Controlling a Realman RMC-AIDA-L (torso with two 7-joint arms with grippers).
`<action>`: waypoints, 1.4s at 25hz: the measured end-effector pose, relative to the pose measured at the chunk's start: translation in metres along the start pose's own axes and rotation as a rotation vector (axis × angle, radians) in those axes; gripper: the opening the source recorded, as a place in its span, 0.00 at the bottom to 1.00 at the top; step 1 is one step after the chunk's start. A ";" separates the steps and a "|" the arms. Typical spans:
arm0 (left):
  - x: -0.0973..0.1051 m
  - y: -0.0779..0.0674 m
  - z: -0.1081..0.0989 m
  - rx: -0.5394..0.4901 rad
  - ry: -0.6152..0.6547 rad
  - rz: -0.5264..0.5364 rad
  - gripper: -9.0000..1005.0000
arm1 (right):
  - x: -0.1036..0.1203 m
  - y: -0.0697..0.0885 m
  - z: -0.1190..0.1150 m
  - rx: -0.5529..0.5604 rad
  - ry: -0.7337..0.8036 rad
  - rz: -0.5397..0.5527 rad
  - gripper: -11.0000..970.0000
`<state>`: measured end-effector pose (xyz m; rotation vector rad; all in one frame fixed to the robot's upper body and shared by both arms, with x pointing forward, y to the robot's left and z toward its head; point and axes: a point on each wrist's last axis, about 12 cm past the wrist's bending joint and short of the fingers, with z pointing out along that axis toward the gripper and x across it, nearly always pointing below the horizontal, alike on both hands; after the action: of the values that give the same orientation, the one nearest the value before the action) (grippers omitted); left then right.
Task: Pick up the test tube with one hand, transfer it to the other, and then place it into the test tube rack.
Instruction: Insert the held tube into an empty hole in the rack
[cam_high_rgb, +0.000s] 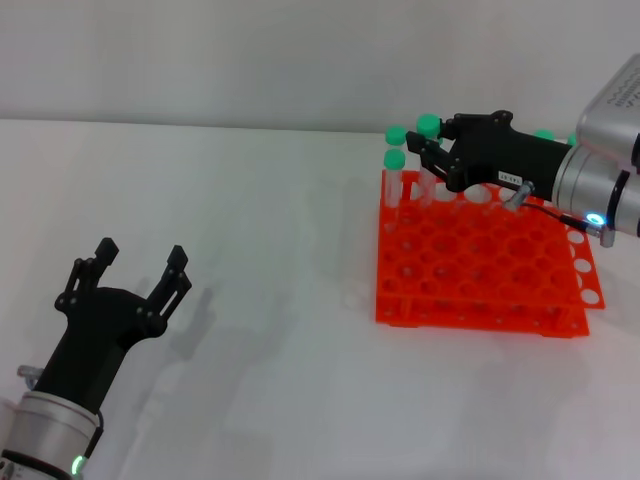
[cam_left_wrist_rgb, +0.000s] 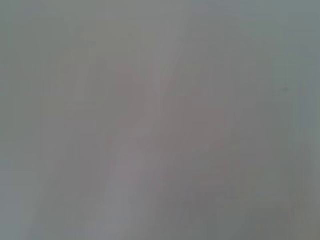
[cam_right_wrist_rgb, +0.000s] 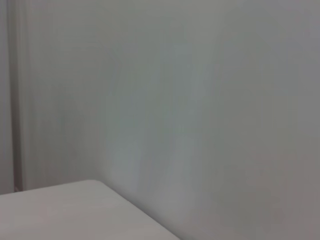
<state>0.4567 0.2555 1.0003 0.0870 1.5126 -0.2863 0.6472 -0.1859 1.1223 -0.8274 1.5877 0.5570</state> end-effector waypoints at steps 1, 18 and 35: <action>0.000 0.000 0.000 0.001 -0.001 0.000 0.86 | 0.001 0.000 0.000 0.002 0.003 0.000 0.26; -0.003 0.001 0.009 -0.001 -0.009 -0.001 0.86 | 0.017 -0.002 0.003 0.067 0.096 0.031 0.25; -0.005 0.001 0.018 0.004 -0.017 0.002 0.86 | 0.039 -0.002 -0.036 0.076 0.065 0.152 0.72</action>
<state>0.4739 0.2530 1.0067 0.0890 1.4952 -0.2879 0.6243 -0.2216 1.0914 -0.6774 1.7305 0.5786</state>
